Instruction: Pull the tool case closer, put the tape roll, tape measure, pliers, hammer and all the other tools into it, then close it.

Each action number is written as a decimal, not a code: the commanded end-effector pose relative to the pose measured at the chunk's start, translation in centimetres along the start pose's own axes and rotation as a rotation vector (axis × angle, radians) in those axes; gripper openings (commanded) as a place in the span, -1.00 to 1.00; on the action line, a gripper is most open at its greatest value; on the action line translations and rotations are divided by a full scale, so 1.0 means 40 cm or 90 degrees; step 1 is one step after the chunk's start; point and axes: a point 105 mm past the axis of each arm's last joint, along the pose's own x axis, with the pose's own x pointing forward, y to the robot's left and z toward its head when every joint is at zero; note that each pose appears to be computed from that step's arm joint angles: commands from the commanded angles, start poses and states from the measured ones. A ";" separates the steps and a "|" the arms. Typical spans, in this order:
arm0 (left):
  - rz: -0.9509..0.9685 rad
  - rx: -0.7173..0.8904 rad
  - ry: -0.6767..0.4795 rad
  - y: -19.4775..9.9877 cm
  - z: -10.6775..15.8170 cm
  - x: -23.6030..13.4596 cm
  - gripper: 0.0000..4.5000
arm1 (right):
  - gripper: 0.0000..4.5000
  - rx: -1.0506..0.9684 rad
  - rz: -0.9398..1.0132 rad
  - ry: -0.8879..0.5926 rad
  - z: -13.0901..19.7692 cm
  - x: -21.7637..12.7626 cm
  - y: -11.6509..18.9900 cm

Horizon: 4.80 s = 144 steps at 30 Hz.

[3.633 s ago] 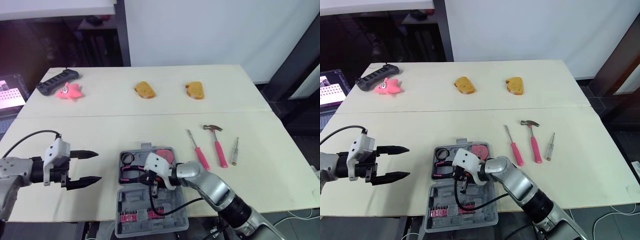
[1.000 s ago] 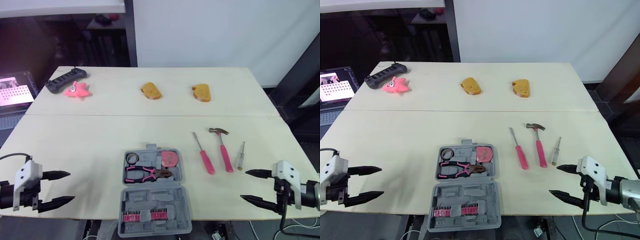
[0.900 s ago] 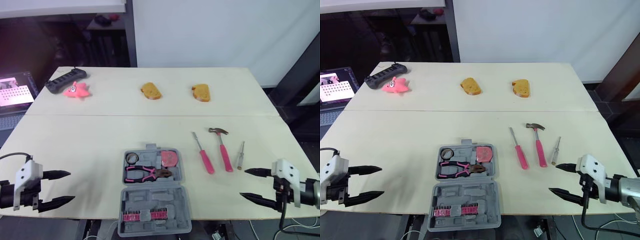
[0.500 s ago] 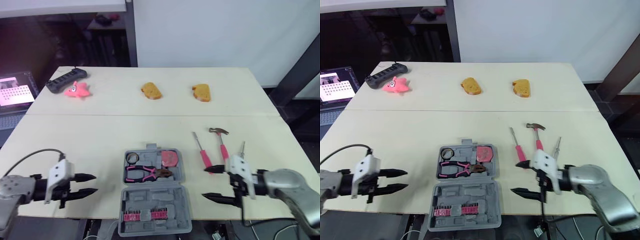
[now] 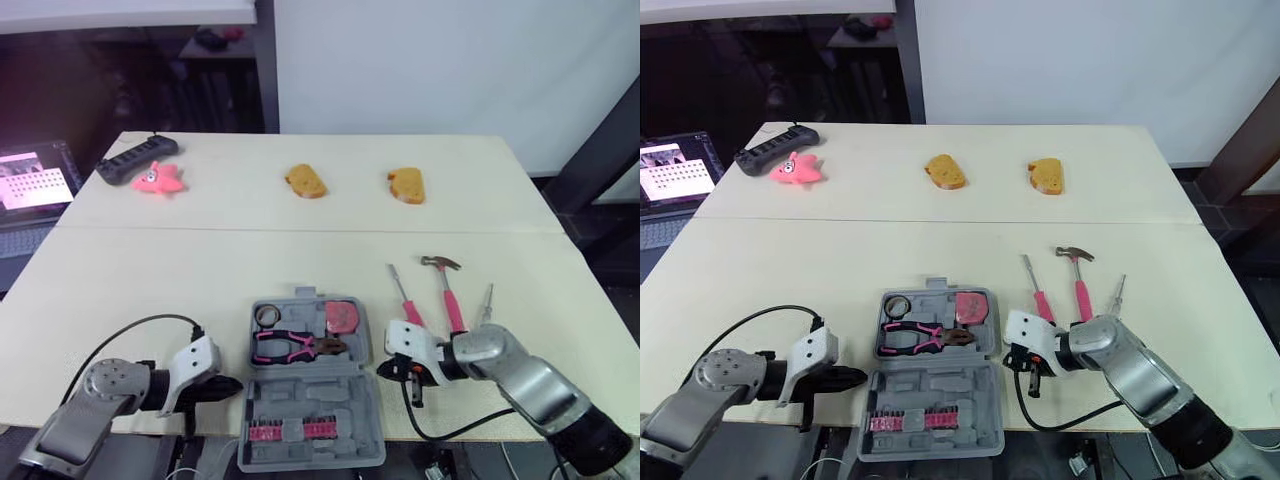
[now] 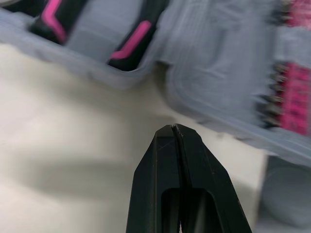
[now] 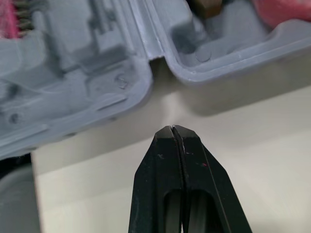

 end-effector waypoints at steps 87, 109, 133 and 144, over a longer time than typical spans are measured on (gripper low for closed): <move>0.080 0.048 -0.009 0.132 0.064 0.066 -1.00 | -0.99 0.041 -0.041 -0.025 0.133 0.116 -0.021; 0.098 0.041 0.016 0.156 0.031 0.041 -1.00 | -0.99 0.076 -0.078 -0.003 0.080 0.085 -0.055; 0.219 0.027 -0.123 0.145 0.090 -0.362 -1.00 | -0.88 0.114 -0.225 -0.196 -0.033 -0.370 -0.107; 0.290 -0.069 -0.061 0.137 -0.045 -0.490 0.99 | 1.00 0.226 -0.337 -0.133 -0.257 -0.518 -0.054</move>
